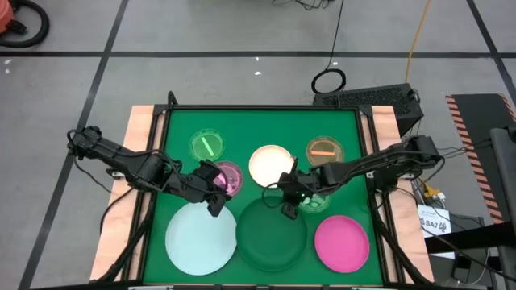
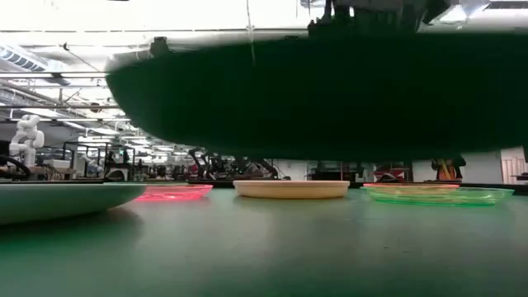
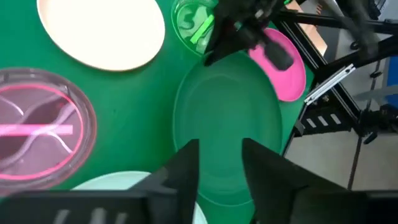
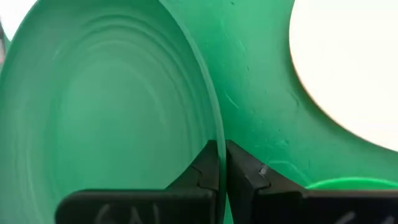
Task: Stack plastic plates
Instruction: Stack the large green plate on top of the large white plate
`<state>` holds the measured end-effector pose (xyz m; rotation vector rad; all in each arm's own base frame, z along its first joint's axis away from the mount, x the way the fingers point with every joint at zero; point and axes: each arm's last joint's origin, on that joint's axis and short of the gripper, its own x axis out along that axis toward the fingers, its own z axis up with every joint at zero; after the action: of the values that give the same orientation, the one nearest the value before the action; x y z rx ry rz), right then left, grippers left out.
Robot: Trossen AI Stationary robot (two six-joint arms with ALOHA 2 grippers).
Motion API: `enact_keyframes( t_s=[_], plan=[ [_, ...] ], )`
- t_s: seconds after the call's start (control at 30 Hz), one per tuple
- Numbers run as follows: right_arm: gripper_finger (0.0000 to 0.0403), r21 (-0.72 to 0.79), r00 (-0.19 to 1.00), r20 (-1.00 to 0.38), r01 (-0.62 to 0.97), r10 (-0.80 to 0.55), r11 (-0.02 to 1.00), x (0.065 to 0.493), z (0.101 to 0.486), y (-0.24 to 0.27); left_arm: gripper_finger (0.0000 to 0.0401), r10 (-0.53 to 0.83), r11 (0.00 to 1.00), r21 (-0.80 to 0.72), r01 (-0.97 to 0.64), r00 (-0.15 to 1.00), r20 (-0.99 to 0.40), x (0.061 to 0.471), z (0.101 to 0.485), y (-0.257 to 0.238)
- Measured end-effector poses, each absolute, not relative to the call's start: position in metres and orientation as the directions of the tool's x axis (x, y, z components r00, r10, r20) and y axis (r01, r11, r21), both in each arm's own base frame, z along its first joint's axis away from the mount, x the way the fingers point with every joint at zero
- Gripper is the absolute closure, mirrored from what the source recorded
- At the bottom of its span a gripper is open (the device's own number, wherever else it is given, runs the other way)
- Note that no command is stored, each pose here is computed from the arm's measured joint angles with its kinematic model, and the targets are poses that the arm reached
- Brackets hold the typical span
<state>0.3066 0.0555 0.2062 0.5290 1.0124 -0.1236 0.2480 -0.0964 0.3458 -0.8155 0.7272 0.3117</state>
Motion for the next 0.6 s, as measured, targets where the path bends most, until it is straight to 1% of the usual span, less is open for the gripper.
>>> enact_keyframes(
  t_s=[0.17,0.3,0.4,0.47,0.6],
  plan=[
    [0.0399,0.39,0.539,-0.83,0.38,0.142,0.839,0.307,0.227,0.053,0.0198,-0.008,0.594,-0.575,-0.563,0.71,-0.704,0.247,0.345,-0.095],
    [0.0399,0.423,0.54,-0.826,0.404,0.162,0.811,0.311,0.245,0.052,0.0166,-0.002,0.479,-0.606,-0.635,0.689,-0.724,0.247,0.343,-0.091],
    [0.0399,0.462,0.563,-0.803,0.386,0.193,0.798,0.316,0.256,0.05,0.0135,-0.057,0.425,-0.629,-0.65,0.675,-0.736,0.249,0.343,-0.087],
    [0.04,0.474,0.58,-0.792,0.389,0.19,0.79,0.318,0.265,0.047,0.011,-0.055,0.379,-0.636,-0.673,0.669,-0.741,0.251,0.341,-0.084],
    [0.04,0.486,0.601,-0.778,0.393,0.181,0.781,0.321,0.273,0.041,0.0073,-0.05,0.359,-0.652,-0.668,0.683,-0.728,0.254,0.342,-0.082]
  ],
)
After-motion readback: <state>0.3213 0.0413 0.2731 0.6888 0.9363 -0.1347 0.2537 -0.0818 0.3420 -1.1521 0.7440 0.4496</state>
